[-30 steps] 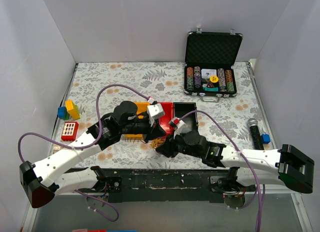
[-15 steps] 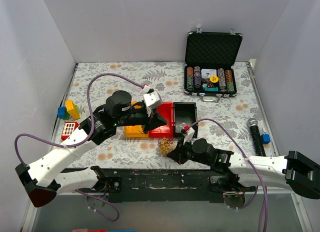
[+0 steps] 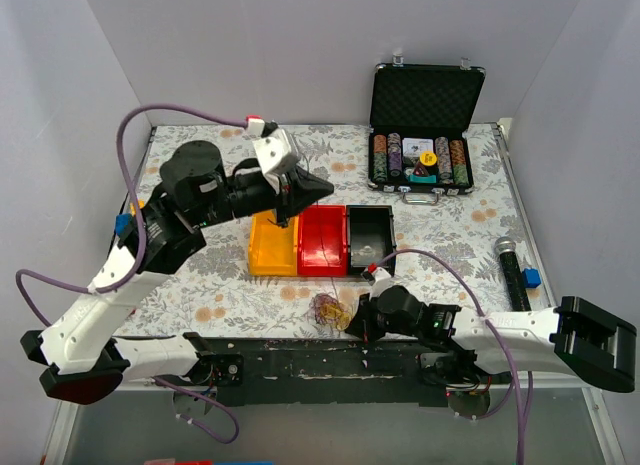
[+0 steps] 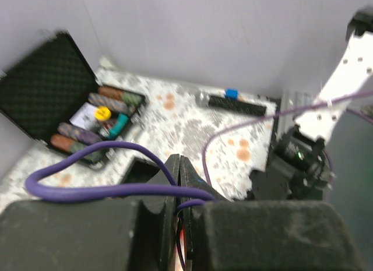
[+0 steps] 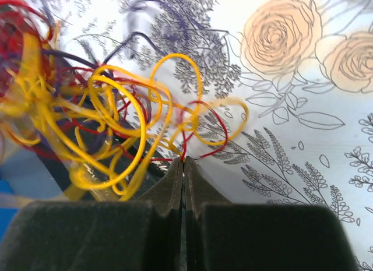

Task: Untangle the cables

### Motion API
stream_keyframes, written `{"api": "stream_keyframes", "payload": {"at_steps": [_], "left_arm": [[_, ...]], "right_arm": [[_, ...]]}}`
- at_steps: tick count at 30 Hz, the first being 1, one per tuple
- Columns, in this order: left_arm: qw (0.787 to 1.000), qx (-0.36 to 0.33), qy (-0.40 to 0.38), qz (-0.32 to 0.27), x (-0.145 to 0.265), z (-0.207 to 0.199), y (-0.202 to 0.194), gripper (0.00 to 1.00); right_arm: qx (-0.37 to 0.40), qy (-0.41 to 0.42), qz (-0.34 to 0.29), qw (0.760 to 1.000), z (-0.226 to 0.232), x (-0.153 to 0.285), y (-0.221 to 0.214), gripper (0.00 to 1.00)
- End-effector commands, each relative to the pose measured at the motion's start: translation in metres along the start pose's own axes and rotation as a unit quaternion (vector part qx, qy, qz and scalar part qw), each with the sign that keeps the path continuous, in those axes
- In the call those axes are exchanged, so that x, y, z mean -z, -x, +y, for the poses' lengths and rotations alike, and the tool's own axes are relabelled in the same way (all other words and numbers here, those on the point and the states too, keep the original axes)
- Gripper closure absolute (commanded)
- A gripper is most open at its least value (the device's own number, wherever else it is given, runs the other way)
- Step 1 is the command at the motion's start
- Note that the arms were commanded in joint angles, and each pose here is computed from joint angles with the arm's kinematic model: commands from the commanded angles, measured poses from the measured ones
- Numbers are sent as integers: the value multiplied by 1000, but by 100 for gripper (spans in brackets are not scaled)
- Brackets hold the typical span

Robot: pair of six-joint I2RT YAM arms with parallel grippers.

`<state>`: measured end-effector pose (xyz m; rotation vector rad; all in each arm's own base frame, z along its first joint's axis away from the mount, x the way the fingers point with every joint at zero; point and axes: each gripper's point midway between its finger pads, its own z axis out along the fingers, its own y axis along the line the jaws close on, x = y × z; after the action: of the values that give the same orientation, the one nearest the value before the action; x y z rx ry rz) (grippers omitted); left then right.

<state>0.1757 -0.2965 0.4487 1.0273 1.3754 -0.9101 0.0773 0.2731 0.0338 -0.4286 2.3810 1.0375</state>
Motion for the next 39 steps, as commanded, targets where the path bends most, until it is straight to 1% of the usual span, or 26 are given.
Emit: {"api": "stream_keyframes", "payload": {"at_steps": [1, 4, 6, 9, 12, 19, 25, 28, 31, 33, 35, 36, 38, 39], "left_arm": [[991, -57, 63, -105, 27, 17, 85, 100], [979, -72, 99, -161, 44, 24, 121, 100], [972, -80, 116, -187, 53, 27, 139, 100], [963, -93, 141, -208, 63, 33, 152, 100], [946, -110, 185, -241, 77, 44, 168, 100], [879, -162, 288, -343, 123, 66, 236, 100], [802, -209, 353, -435, 167, 70, 287, 99], [775, -229, 368, -460, 177, 69, 307, 100], [758, -252, 370, -475, 181, 65, 323, 98], [748, -272, 366, -482, 181, 61, 329, 97], [730, -296, 371, -491, 186, 57, 337, 97], [726, -302, 370, -494, 186, 56, 341, 97], [708, -314, 378, -507, 191, 54, 351, 98], [694, -329, 389, -509, 195, 54, 356, 98]], "right_arm": [[-8, -25, 37, 999, -6, -1, -13, 99], [-8, -41, 49, 998, -10, -3, -16, 99], [-10, -48, 53, 997, -12, -3, -18, 99], [-12, -60, 57, 996, -17, -2, -20, 99], [-15, -68, 64, 996, -21, -1, -24, 99], [-22, -97, 88, 991, -33, 1, -36, 99], [-21, -115, 101, 988, -39, 2, -42, 99], [-25, -125, 107, 986, -43, 2, -45, 99], [-28, -134, 112, 984, -46, 2, -47, 99], [-29, -156, 123, 980, -55, 6, -54, 99], [-31, -166, 127, 977, -60, 8, -57, 99], [-32, -172, 129, 976, -63, 10, -59, 99], [-37, -178, 132, 974, -66, 12, -62, 99], [-38, -183, 135, 973, -69, 13, -65, 99]]}}
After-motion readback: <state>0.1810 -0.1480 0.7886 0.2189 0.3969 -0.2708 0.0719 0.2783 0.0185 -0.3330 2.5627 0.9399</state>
